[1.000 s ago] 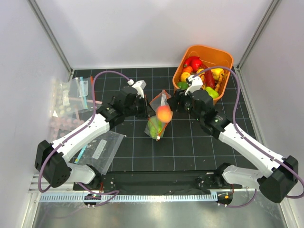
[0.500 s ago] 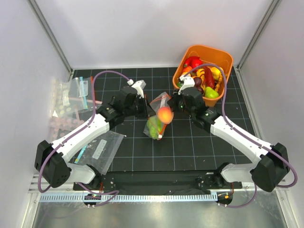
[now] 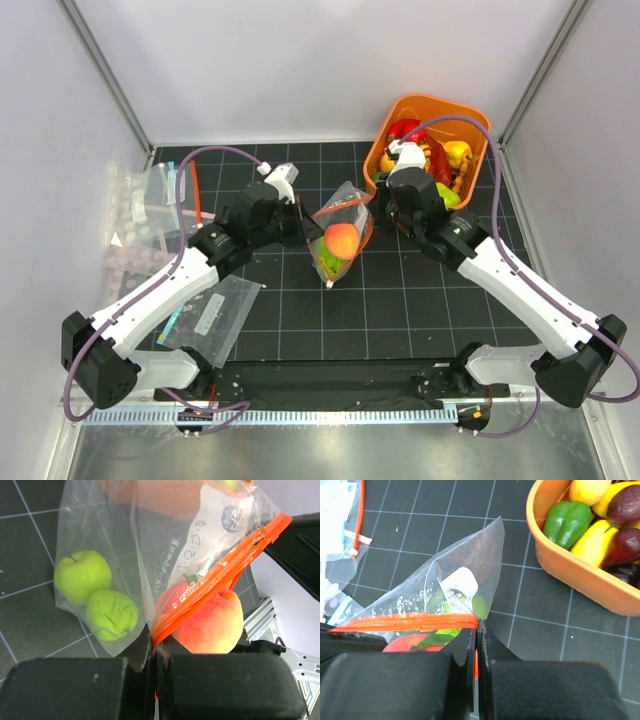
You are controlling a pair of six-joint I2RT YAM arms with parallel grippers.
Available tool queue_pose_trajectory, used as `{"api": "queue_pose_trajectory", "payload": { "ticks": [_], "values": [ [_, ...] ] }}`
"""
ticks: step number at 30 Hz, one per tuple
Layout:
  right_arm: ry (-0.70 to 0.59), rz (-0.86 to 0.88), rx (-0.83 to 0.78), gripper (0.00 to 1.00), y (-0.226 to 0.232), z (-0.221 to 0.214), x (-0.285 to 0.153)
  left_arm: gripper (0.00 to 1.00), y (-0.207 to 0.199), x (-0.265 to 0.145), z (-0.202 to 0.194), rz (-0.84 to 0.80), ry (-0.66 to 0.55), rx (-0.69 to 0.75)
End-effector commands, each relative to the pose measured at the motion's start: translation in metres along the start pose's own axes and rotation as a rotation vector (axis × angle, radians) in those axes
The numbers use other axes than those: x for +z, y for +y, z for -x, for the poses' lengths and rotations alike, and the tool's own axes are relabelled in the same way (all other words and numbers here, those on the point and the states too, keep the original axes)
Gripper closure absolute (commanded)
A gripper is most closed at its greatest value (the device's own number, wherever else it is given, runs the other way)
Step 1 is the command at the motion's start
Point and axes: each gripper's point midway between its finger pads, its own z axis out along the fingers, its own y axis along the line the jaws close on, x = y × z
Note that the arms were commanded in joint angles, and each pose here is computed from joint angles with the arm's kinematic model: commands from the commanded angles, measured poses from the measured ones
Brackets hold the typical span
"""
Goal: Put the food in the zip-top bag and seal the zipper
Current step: Adjust the zipper food storage bag at the center of the board.
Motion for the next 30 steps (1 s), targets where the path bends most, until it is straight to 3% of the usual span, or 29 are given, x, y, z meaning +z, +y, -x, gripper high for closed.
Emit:
{"api": "queue_pose_trajectory", "payload": {
  "ticks": [1,7,15,17,18,19,20,22,25,30],
  "values": [
    [-0.079,-0.156,-0.022,0.99,-0.036,0.025,-0.026,1.00,0.008,-0.014,0.010,0.047,-0.046,0.020],
    [-0.086,-0.148,-0.032,0.99,-0.038,0.026,-0.032,1.00,0.009,-0.024,0.014,0.077,-0.068,0.049],
    [-0.064,-0.086,-0.034,0.98,-0.025,0.019,-0.021,1.00,0.025,-0.065,0.039,0.282,-0.234,0.133],
    [-0.033,0.007,-0.028,0.91,-0.009,0.006,-0.014,1.00,0.026,-0.068,0.040,0.309,-0.253,0.151],
    [-0.062,0.062,-0.001,0.82,0.003,0.011,-0.012,1.00,0.025,-0.070,0.040,0.316,-0.259,0.156],
    [-0.068,0.099,0.011,0.69,0.009,0.009,-0.011,1.00,0.027,-0.070,0.040,0.325,-0.260,0.159],
    [-0.054,0.151,0.017,0.46,0.015,-0.001,-0.011,1.00,0.027,-0.070,0.040,0.327,-0.260,0.159],
    [-0.066,0.199,0.045,0.31,0.023,-0.005,-0.008,1.00,0.028,-0.067,0.038,0.328,-0.250,0.160],
    [-0.055,0.238,0.062,0.20,0.031,-0.012,0.002,1.00,0.026,-0.060,0.035,0.312,-0.241,0.159],
    [-0.006,0.253,0.057,0.17,0.039,-0.024,0.017,1.00,0.029,-0.054,0.035,0.322,-0.243,0.156]
  ]
}}
